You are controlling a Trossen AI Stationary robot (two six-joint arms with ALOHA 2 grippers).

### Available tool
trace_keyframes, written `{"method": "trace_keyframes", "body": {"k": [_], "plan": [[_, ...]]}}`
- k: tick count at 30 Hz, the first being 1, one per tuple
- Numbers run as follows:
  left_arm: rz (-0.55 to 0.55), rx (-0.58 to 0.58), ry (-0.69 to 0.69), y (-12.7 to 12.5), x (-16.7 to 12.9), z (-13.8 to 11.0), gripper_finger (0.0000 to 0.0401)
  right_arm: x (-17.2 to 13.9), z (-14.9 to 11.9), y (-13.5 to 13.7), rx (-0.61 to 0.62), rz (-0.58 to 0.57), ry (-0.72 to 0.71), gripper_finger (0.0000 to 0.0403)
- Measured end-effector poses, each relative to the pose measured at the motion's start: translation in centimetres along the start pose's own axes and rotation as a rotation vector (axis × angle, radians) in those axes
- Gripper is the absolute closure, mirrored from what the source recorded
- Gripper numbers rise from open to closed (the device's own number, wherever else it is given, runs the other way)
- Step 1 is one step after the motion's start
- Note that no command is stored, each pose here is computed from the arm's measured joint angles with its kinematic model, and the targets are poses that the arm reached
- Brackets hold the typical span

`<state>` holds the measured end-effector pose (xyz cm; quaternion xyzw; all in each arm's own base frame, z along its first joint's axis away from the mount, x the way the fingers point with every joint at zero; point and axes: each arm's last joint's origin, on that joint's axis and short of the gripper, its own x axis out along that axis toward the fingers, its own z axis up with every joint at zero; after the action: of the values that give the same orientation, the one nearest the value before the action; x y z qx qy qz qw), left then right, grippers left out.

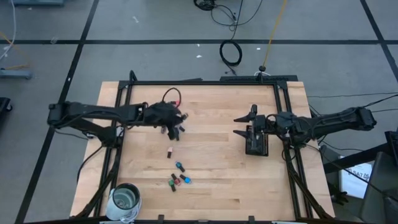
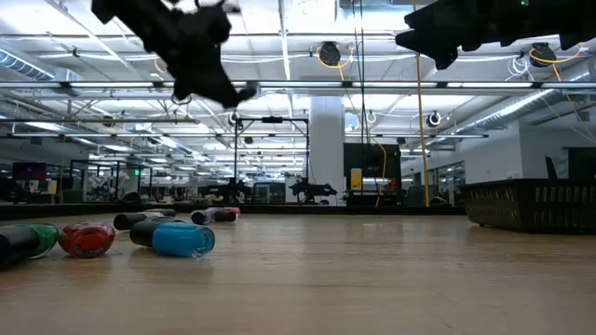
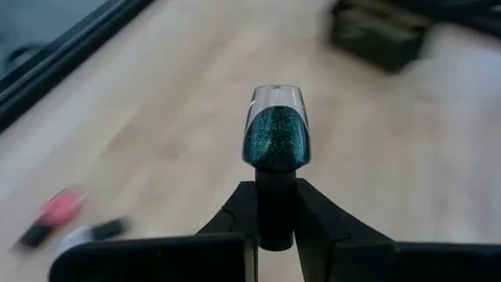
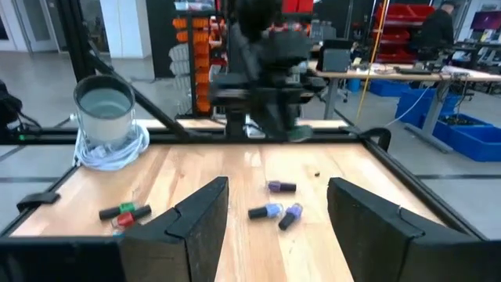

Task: Pick & Place Nail Polish
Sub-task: Put the green nail polish into the black basket

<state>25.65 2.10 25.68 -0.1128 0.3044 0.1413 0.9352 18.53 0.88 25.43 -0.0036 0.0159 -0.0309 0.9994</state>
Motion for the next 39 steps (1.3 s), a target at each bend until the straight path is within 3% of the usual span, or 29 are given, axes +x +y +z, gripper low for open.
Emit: {"method": "trace_keyframes", "body": {"k": [5,14,20,24,29,39], "plan": [[-0.209,0.103,-0.093,-2.7,-0.2,0.6,0.0367,1.3,-0.9,0.2,-0.045,0.001,0.030,0.0197],[-0.489,0.065,-0.084,-5.0,0.8,0.5,0.0367,4.1,-3.1,0.8,-0.280,0.044,0.064,0.0197],[-0.495,0.007,-0.015,-5.2,2.6,-0.3,0.0367,5.7,-3.8,2.0,-0.441,0.046,-0.032,0.0188],[-0.568,-0.027,0.010,-5.8,4.5,-0.7,0.0367,7.0,-4.3,2.8,-0.505,0.063,-0.036,0.0166],[-0.657,-0.067,0.024,-6.3,6.1,-1.1,0.0367,8.9,-4.8,3.6,-0.520,0.090,0.000,0.0152],[-0.705,-0.238,0.113,-4.9,6.9,-0.8,0.0367,11.4,-5.2,5.1,-0.460,0.223,0.004,0.0159]]}}
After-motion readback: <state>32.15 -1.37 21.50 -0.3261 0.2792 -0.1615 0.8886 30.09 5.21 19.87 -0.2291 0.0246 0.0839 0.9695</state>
